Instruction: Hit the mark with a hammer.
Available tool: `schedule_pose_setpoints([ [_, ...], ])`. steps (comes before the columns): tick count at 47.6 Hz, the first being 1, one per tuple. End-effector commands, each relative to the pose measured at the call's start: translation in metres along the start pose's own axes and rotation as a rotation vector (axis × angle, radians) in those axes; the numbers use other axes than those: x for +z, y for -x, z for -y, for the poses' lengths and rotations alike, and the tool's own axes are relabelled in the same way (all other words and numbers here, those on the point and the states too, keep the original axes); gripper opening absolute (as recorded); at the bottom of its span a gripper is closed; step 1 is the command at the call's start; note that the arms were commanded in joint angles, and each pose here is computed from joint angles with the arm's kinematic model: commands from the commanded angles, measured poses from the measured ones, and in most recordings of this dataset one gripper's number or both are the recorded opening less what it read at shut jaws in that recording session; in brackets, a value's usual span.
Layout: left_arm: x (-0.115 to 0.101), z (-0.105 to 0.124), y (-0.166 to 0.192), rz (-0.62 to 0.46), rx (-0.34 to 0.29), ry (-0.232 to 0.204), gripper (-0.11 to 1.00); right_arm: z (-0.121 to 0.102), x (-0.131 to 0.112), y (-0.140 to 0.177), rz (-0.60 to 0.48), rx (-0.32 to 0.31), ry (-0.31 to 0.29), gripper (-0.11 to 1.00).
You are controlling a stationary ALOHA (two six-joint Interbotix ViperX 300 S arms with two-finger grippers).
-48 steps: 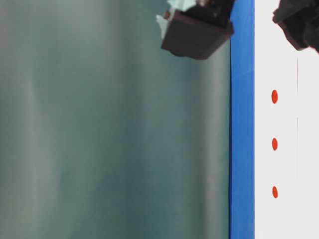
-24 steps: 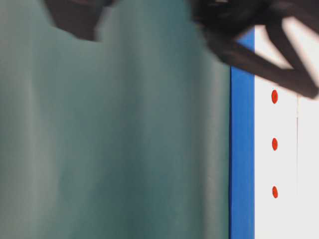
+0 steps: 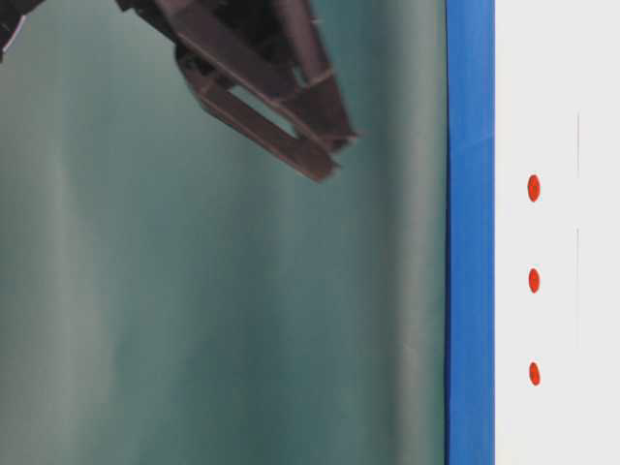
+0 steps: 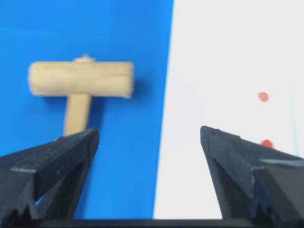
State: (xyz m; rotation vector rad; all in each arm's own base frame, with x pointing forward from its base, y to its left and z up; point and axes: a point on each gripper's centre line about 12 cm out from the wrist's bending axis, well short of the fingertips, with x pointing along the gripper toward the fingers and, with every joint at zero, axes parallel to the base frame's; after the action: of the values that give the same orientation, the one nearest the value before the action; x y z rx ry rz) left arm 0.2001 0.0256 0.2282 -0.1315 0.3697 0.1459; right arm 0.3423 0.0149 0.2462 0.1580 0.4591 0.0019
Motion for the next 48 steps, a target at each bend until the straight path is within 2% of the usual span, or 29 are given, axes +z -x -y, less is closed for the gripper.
schedule_pose_setpoints([
  [1,0.004,0.000,0.000,0.008,0.002,0.003,0.86,0.007,0.014,0.019,0.044,0.002,0.013,0.80],
  [11,0.007,0.000,0.003,0.028,0.000,-0.031,0.86,0.025,0.008,0.060,0.103,-0.043,0.033,0.80],
  [19,0.010,0.004,0.012,0.067,-0.019,-0.121,0.85,0.026,-0.007,0.094,0.158,-0.044,0.042,0.79],
  [24,0.012,0.005,0.018,0.101,-0.022,-0.157,0.85,0.027,-0.023,0.111,0.180,-0.046,0.042,0.79],
  [38,0.006,0.004,0.033,0.153,-0.024,-0.170,0.85,0.034,-0.074,0.139,0.223,-0.075,0.033,0.79],
  [48,-0.007,0.003,0.039,0.139,-0.024,-0.173,0.85,0.043,-0.106,0.146,0.244,-0.112,-0.026,0.79],
])
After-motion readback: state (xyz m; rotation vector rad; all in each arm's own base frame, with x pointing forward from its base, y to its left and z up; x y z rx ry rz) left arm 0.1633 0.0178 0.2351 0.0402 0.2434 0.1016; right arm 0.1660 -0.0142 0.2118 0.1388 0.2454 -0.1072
